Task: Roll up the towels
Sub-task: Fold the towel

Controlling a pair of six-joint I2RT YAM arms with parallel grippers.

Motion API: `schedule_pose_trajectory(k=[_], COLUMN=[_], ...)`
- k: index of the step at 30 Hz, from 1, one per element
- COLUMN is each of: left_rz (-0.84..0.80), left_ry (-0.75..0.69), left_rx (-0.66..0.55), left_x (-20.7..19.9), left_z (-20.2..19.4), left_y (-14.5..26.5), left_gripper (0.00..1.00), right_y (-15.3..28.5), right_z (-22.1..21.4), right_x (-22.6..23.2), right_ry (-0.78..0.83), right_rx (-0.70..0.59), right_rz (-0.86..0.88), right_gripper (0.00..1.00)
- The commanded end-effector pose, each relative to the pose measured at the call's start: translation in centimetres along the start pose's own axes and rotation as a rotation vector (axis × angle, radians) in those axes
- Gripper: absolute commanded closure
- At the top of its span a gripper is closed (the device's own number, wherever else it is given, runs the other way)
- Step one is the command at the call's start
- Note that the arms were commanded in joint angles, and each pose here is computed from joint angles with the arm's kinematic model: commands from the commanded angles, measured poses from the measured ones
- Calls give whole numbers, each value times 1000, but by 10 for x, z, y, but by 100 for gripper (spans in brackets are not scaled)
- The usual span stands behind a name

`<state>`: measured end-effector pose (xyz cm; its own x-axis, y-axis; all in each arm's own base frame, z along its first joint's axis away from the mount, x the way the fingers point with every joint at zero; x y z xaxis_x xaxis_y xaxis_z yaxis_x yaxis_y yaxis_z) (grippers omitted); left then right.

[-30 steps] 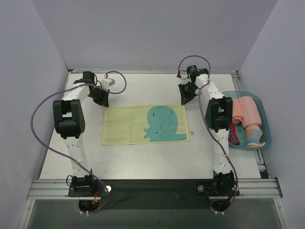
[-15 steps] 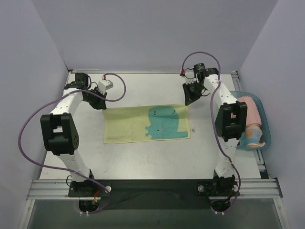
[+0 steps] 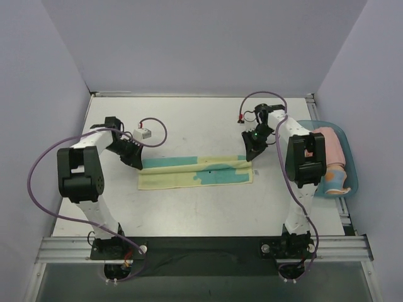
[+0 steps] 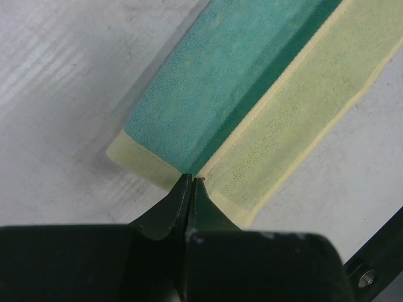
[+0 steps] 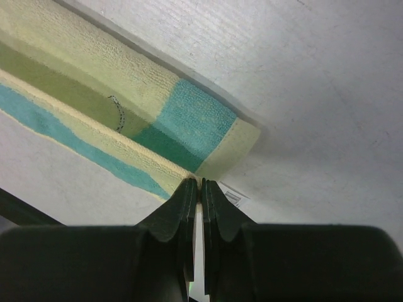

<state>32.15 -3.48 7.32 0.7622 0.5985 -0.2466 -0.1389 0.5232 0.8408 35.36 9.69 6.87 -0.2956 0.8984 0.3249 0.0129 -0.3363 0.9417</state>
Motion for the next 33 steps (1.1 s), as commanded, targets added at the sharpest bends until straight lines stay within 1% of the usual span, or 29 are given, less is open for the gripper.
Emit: schedule_pose_trajectory(k=[1, 8, 13, 17, 22, 27, 33], left_rz=[-8, 14, 30, 54, 64, 57, 45], left_ry=[64, 122, 136, 115, 98, 80, 54], left_rx=[27, 50, 44, 14, -10, -43, -26], left_x=[8, 19, 22, 23, 20, 3, -17], left_z=[-9, -12, -7, 7, 22, 31, 24], left_y=[-14, -29, -29, -14, 9, 30, 46], left_gripper=[100, 100, 100, 100, 100, 100, 100], right_y=[-7, -16, -19, -4, 26, 45, 46], right_z=[-8, -11, -10, 0, 13, 7, -14], right_x=[-4, -6, -6, -5, 0, 9, 12], right_ry=[-12, -9, -6, 5, 25, 41, 47], right_rx=[53, 85, 92, 43, -26, -46, -15], right_rz=[5, -7, -24, -42, -52, -43, -32], right_gripper=[100, 100, 100, 100, 100, 100, 100])
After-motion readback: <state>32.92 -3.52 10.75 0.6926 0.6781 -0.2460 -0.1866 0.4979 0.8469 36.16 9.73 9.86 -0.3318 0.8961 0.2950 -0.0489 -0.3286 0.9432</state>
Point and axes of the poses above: each gripper's point midway between its finger pads, its own y axis back along the fingers, its own x axis along the line the jaws close on, z = x × y, the point moved 3 cm from there along y, back along the fingers, and after that the axes turned 9 degrees about -y, right-handed, at the moved point
